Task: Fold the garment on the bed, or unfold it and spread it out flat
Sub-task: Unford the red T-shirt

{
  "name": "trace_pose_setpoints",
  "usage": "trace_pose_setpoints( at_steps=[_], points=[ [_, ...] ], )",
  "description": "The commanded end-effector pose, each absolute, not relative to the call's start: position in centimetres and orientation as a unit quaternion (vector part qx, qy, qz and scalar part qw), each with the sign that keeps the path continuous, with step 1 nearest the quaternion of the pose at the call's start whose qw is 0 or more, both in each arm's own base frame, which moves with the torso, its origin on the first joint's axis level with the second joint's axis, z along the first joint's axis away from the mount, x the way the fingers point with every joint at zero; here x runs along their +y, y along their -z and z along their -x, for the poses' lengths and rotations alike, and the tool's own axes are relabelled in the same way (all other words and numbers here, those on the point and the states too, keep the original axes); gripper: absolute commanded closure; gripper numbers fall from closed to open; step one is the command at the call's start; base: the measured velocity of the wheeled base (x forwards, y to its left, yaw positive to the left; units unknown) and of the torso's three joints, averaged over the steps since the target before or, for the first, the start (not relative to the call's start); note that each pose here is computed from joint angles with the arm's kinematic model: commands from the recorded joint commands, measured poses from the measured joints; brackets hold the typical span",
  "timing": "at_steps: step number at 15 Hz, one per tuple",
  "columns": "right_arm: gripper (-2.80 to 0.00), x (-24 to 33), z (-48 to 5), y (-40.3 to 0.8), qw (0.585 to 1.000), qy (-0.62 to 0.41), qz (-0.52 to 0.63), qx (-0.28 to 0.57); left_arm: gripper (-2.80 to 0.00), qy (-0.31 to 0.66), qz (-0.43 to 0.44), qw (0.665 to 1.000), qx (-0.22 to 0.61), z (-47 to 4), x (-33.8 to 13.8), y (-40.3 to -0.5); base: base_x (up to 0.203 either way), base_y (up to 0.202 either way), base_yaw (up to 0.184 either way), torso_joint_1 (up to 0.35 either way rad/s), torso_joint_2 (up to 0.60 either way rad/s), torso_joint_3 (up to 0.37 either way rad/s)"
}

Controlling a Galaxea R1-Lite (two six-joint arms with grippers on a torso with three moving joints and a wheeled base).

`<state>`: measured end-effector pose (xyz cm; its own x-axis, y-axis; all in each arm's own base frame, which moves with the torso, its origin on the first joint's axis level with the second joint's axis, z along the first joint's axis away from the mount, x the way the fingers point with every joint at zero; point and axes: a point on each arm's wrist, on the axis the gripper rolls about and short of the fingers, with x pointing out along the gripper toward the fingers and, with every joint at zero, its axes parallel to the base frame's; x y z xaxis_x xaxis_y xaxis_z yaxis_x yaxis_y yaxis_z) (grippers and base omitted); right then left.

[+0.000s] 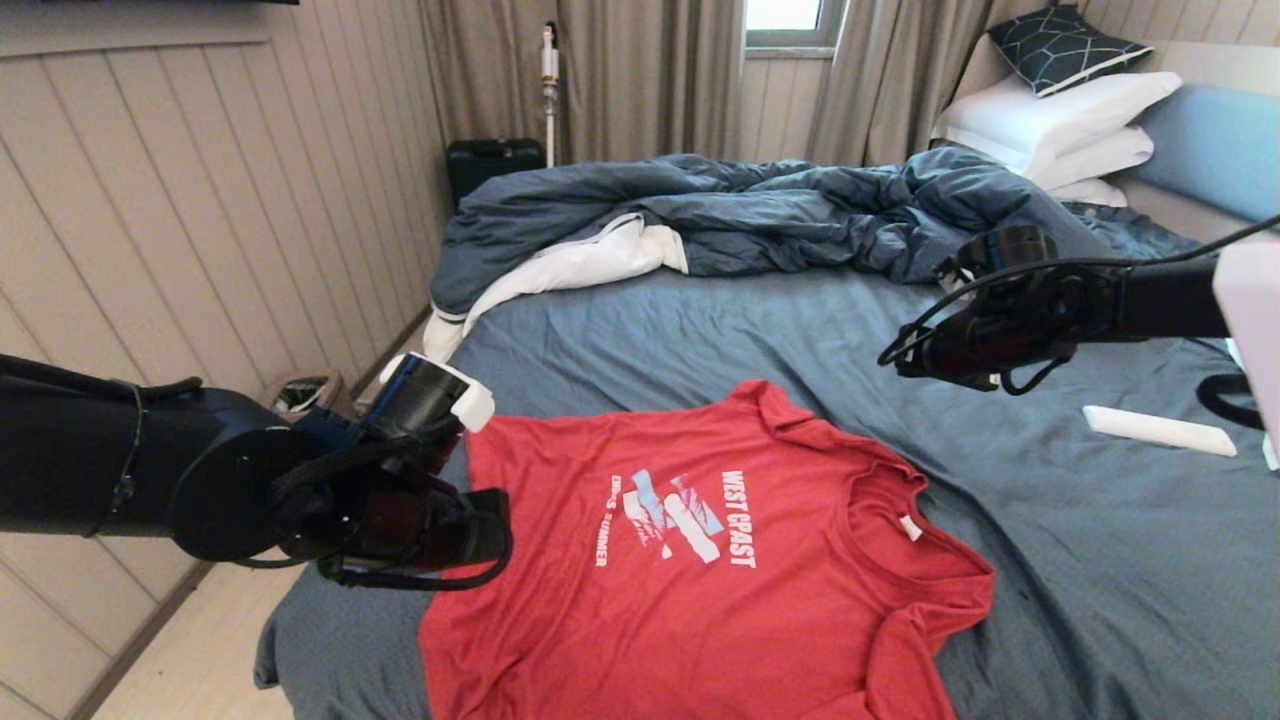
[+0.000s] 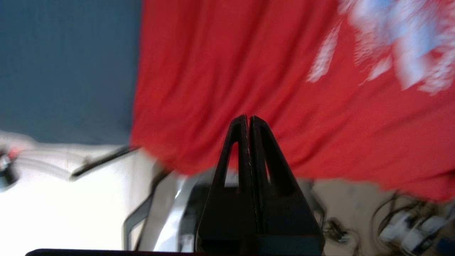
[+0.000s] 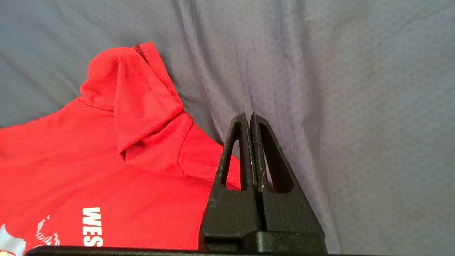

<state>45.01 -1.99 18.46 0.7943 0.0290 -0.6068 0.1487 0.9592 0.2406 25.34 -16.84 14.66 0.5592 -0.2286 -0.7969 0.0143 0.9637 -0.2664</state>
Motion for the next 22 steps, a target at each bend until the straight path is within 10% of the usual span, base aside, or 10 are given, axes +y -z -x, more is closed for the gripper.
trace_pose_setpoints(
  at_steps=[1,6,7,22],
  points=[
    [0.00,-0.8,-45.2,-17.5,0.933,0.022,-0.136,0.334,0.00,0.067,0.137,0.887,0.436,-26.7,-16.8,-16.0,0.000,0.000,0.000,0.000,0.00,0.000],
    [0.00,2.7,-44.9,-15.3,0.922,-0.002,-0.114,0.371,0.00,0.051,0.159,0.896,0.412,-28.5,-15.4,-15.7,0.000,0.000,0.000,0.000,0.00,0.000],
    [-2.80,3.1,-44.7,-14.9,0.921,-0.002,-0.096,0.377,0.00,0.051,0.161,0.896,0.411,-28.6,-15.4,-15.7,0.000,0.000,0.000,0.000,0.00,0.000],
    [-2.80,9.0,-48.8,-11.0,0.938,0.049,0.027,0.342,0.00,0.077,0.181,0.876,0.441,-27.6,-14.8,-14.8,0.000,0.000,0.000,0.000,0.00,0.000]
  ],
)
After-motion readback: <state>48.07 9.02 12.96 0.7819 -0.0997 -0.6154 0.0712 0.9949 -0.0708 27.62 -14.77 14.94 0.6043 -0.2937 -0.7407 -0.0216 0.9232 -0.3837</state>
